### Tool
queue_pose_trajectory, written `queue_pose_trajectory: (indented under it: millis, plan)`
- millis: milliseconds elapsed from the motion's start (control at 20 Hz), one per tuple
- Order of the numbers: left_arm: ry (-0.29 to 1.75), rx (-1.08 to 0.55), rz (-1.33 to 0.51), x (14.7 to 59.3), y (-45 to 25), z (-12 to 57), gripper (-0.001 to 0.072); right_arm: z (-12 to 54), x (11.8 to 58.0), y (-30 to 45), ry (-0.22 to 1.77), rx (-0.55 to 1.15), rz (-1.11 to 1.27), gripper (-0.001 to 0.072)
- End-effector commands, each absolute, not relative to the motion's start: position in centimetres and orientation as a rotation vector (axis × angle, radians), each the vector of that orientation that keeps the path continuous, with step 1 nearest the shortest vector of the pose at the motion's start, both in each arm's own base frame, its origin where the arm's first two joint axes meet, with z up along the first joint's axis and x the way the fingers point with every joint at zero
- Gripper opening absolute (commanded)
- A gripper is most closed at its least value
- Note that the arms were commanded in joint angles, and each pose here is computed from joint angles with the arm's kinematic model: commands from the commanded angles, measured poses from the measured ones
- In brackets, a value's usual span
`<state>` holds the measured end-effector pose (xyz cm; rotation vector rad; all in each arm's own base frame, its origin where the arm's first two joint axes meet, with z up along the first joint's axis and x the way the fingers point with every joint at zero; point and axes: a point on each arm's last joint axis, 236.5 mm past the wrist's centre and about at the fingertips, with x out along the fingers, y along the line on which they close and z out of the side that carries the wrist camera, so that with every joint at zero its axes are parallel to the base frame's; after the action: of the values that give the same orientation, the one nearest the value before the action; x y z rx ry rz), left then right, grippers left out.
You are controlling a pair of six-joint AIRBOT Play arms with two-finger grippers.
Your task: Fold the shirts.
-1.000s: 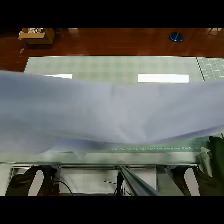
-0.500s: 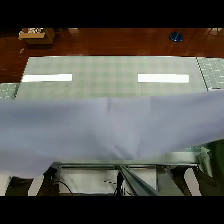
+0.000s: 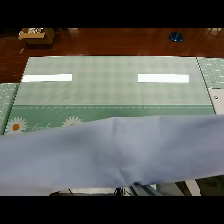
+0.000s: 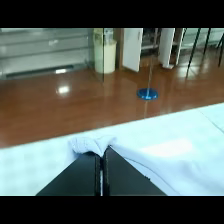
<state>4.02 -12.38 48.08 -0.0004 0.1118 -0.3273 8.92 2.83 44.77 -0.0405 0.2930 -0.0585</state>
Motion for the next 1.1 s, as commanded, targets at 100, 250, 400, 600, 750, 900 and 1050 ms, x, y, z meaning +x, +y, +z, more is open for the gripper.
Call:
queue_pose_trajectory:
  millis: [100, 250, 400, 600, 750, 900, 1050]
  plan:
    - [0.322, -0.059, -0.305, 7.2, -10.9, 43.7, 0.0023, 39.6, 12.7, 0.2, 0.507, -0.001, -0.065, 0.0025]
    - [0.552, -0.064, -0.313, 12.4, -9.0, 37.6, 0.0023, 31.3, 17.5, -0.2, 0.804, 0.009, -0.003, 0.0025]
    - [0.761, -0.125, -0.336, 19.9, -7.1, 28.8, 0.0024, 24.0, 24.1, -2.1, 0.97, 0.025, -0.01, 0.0025]
    - [0.689, -0.331, -0.383, 31.2, -6.8, 22.8, 0.0025, 18.4, 34.0, -2.5, 1.011, 0.102, 0.038, 0.0025]
    - [0.605, -0.426, -0.415, 38.8, -6.8, 20.9, 0.0025, 14.6, 40.9, -2.4, 0.975, 0.184, 0.065, 0.0026]
    - [0.559, -0.475, -0.48, 44.9, -8.9, 18.1, 0.0025, 11.3, 46.1, -1.9, 0.931, 0.285, 0.085, 0.0025]
    - [0.57, -0.405, -0.475, 49.2, -10.3, 13.7, 0.0025, 9.0, 50.0, -2.7, 0.864, 0.339, 0.057, 0.0026]
